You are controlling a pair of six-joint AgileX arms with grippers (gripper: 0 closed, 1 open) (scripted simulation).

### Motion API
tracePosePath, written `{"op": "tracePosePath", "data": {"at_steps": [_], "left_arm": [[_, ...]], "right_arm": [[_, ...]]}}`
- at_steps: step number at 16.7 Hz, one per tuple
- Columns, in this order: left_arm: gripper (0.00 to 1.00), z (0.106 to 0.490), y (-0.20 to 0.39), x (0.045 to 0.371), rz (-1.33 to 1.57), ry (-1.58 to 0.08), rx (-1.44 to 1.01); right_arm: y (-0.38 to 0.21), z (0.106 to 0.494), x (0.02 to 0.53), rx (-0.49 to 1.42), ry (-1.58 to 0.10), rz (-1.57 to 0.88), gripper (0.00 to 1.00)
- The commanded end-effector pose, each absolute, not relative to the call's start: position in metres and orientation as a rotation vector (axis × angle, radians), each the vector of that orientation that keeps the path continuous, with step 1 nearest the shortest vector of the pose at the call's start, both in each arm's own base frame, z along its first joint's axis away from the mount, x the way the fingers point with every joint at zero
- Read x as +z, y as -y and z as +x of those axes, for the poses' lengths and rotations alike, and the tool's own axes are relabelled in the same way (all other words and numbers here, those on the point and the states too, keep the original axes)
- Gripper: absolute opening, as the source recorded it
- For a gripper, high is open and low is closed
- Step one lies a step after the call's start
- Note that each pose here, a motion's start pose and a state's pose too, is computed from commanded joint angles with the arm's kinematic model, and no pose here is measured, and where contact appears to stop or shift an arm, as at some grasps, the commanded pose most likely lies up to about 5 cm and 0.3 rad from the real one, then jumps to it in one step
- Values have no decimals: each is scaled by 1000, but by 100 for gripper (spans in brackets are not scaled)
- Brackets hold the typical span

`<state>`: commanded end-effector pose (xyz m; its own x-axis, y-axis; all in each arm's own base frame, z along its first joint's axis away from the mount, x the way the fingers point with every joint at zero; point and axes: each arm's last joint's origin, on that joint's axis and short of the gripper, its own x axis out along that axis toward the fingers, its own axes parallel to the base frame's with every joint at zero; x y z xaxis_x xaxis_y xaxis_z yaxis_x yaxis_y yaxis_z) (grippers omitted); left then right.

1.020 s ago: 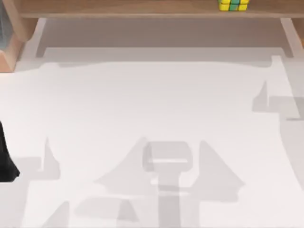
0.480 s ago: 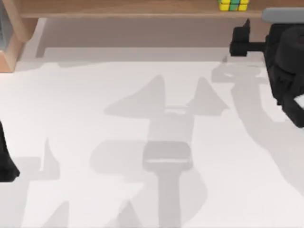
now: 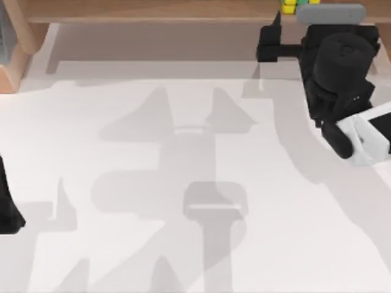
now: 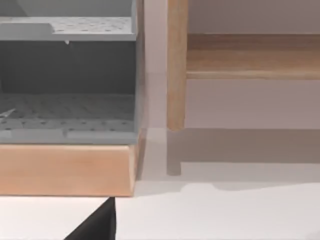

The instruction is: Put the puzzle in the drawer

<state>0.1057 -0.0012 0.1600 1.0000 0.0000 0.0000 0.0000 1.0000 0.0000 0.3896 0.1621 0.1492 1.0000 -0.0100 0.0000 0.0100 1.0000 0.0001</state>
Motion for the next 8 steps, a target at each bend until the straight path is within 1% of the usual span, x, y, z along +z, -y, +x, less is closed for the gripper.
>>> {"op": "tracePosePath", "data": {"at_steps": [4,8], "left_arm": [[100,106,1,160,0,0,0],[100,106,1,160,0,0,0]], "right_arm": [[-160,390,150,-13,-2,-1,100],[-161,408,156,-10,1,0,100]]}}
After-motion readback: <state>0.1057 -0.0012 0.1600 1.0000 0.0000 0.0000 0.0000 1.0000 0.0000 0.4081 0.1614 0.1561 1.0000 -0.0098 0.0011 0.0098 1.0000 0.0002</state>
